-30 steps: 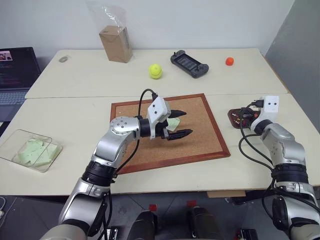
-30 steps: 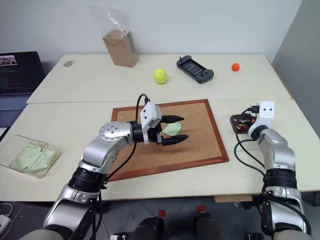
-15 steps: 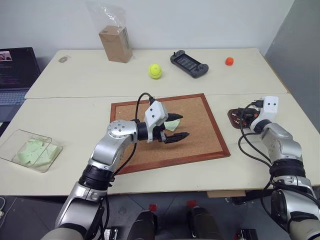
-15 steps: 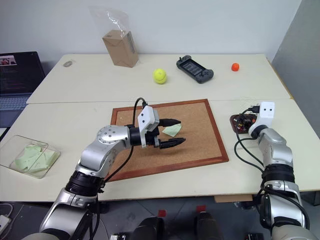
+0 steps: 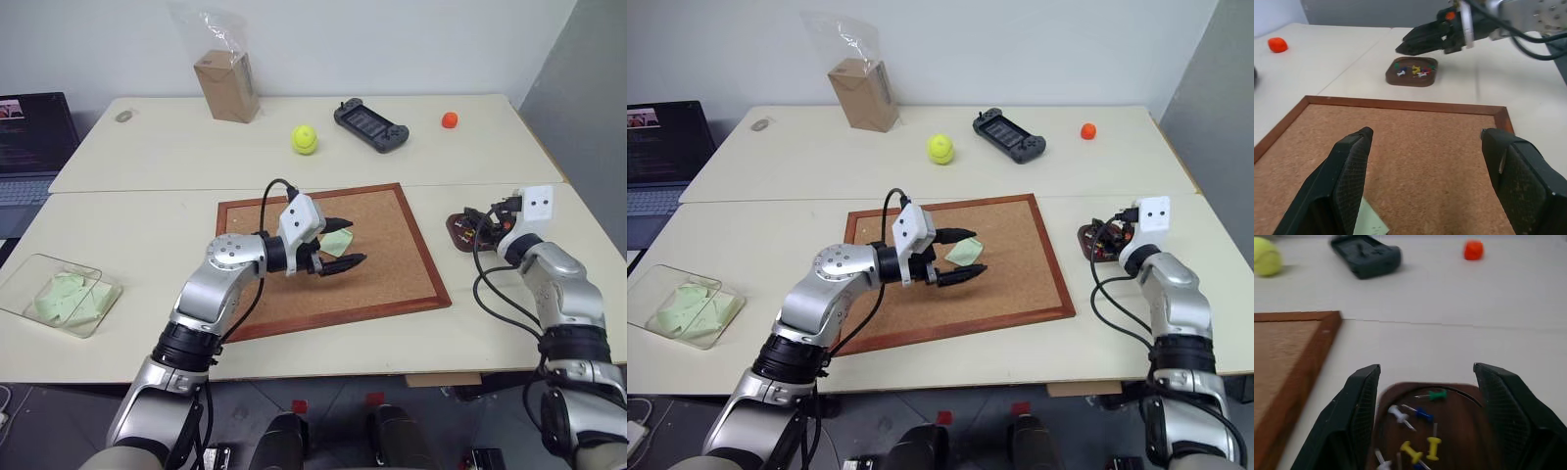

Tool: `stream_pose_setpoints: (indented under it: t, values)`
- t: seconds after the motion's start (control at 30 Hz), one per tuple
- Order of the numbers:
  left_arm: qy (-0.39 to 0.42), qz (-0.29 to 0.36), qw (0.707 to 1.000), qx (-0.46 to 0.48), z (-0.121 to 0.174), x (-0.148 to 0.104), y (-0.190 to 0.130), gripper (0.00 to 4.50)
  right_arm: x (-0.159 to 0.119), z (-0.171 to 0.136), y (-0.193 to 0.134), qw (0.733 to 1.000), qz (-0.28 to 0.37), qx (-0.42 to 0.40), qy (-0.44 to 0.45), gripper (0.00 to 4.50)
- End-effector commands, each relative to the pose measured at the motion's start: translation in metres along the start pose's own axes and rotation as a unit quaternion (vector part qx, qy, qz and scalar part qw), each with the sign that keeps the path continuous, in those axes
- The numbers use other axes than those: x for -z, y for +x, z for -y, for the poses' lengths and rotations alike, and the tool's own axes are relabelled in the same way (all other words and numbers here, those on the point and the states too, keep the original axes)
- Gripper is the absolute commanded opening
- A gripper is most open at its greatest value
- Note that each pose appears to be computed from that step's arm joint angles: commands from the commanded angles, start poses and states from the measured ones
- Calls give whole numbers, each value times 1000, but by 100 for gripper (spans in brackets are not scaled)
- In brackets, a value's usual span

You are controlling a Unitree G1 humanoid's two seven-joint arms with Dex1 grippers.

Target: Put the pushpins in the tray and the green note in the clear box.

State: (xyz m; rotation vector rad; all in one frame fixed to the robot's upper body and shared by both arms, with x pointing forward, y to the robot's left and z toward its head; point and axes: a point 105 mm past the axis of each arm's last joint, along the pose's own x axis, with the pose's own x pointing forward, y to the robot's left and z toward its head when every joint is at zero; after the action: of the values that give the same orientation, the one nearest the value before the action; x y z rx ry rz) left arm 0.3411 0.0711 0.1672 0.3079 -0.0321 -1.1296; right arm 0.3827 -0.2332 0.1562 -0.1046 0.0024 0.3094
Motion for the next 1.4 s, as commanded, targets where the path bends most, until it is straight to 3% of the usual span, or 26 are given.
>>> stream_pose_setpoints:
  t: [0.03, 0.2, 0.4, 0.67, 1.23, 1.4]
  values:
    - [15, -6, 998, -61, -26, -7, -23, 374, -41, -56, -18, 988, 58, -138, -33, 321]
    - [16, -51, 993, -105, -42, 15, -50, 374, -52, -109, -37, 966, 70, -247, -33, 321]
    - [-28, -59, 991, -117, -42, 37, -58, 374, -53, -127, -35, 963, 76, -259, -25, 321]
    - [-34, -25, 996, -78, -56, 35, -15, 374, -47, -142, -41, 958, 72, -279, -14, 321]
    - [0, -70, 997, 9, -58, 47, 38, 374, -45, -152, -75, 960, 47, -274, -31, 321]
    - [-2, -81, 997, 10, -56, 50, 44, 374, -46, -152, -83, 962, 37, -267, -33, 412]
